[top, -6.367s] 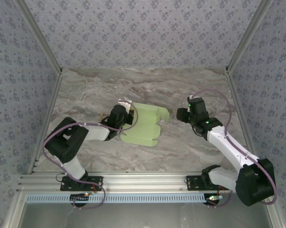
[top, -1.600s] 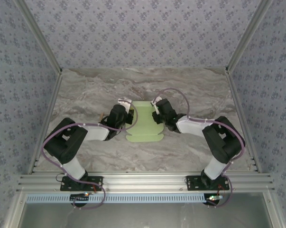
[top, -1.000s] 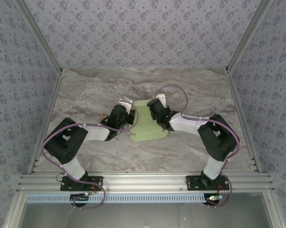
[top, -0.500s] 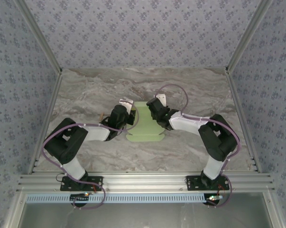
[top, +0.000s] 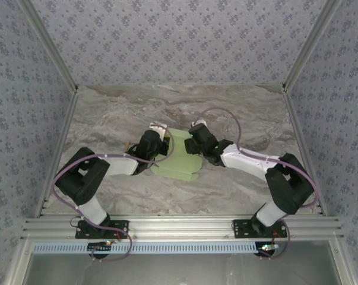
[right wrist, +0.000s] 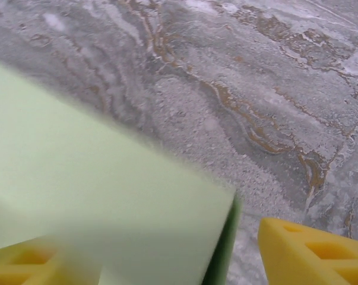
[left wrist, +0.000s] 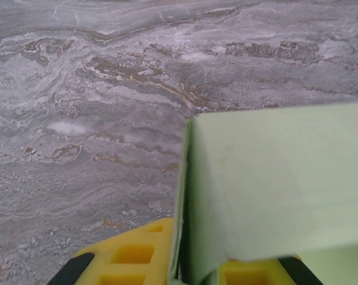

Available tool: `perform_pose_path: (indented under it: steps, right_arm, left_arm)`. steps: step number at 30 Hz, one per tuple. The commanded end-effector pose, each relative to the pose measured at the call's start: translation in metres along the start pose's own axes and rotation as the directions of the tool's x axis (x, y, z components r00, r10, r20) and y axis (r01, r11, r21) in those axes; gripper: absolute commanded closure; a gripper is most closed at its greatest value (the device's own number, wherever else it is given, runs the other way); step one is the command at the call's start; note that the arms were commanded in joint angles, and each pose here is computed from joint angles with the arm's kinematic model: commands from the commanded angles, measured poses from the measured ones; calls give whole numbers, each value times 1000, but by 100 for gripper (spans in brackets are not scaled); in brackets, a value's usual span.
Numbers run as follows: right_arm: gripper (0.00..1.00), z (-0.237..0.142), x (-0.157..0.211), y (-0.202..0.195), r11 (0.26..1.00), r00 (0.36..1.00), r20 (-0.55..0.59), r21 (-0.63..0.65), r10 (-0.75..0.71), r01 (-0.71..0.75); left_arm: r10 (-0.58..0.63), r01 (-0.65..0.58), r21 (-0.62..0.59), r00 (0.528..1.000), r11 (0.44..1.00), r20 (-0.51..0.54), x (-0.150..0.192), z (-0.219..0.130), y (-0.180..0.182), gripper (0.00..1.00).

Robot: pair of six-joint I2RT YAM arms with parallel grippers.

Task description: Fold the paper box

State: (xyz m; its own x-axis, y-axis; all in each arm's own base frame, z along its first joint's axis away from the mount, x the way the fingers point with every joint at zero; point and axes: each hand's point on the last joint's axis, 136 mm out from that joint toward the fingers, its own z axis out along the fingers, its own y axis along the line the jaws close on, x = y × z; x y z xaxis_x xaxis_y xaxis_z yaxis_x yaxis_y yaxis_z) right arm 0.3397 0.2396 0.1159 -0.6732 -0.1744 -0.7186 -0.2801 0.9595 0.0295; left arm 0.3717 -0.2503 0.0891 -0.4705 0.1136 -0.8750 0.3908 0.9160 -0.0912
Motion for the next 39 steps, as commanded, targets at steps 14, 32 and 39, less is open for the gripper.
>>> perform_pose_path:
  steps: [14, 32, 39]
  right_arm:
    - [27, -66, -30, -7, 989, 996, 40, -124, -81, 86]
    - [27, -86, -49, -56, 993, 992, 111, -112, 52, -40]
    - [27, -78, -31, -55, 991, 995, 75, -127, 59, -49]
  left_arm:
    - [-8, 9, -84, 1000, 996, 13, -21, -11, 12, 85]
    - [-14, 87, 113, 847, 990, -531, -4, -75, 20, 85]
    - [42, 69, 135, 734, 988, -678, 19, -88, 24, 85]
